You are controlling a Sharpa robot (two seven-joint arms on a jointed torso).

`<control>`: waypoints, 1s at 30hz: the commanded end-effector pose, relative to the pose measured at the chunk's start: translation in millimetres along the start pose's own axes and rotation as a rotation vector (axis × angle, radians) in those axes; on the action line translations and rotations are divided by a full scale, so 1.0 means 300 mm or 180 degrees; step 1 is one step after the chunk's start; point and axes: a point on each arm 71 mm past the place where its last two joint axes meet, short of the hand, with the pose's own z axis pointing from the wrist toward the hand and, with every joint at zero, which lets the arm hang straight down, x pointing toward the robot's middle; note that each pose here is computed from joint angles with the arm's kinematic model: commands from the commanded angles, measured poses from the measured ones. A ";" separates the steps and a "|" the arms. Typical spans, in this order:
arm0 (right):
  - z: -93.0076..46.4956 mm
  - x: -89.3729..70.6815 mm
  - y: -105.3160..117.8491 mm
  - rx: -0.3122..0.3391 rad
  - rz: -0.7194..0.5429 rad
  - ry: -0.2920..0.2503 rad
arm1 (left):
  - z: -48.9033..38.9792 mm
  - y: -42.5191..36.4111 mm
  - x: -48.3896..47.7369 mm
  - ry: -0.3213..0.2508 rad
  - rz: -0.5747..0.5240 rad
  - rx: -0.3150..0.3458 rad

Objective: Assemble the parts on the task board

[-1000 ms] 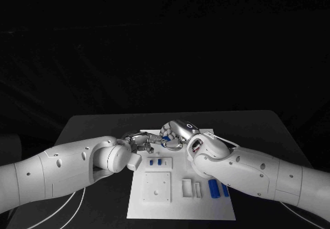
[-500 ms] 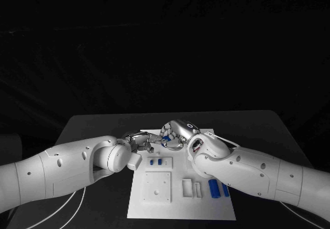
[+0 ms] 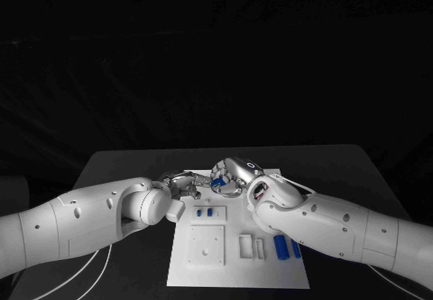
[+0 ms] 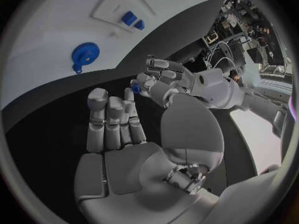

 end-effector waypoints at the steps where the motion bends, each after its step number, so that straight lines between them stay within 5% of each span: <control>1: -0.002 -0.005 -0.001 -0.0024 0.0025 -0.0070 | 0.000 -0.007 0.000 0.0014 0.0025 0.0060; 8: -0.007 -0.012 -0.012 -0.0013 0.0025 -0.0105 | 0.000 -0.012 -0.010 -0.0009 0.0162 0.0128; 15: -0.025 -0.041 -0.060 0.0060 0.0020 -0.0174 | 0.002 -0.035 -0.033 -0.0063 0.0786 0.0431; 22: -0.041 -0.128 -0.128 0.0189 0.0058 -0.0315 | 0.006 -0.072 -0.055 -0.0147 0.1866 0.0894; 30: -0.080 -0.239 -0.198 0.0300 0.0036 -0.0461 | 0.010 -0.135 -0.028 -0.0113 0.3222 0.1408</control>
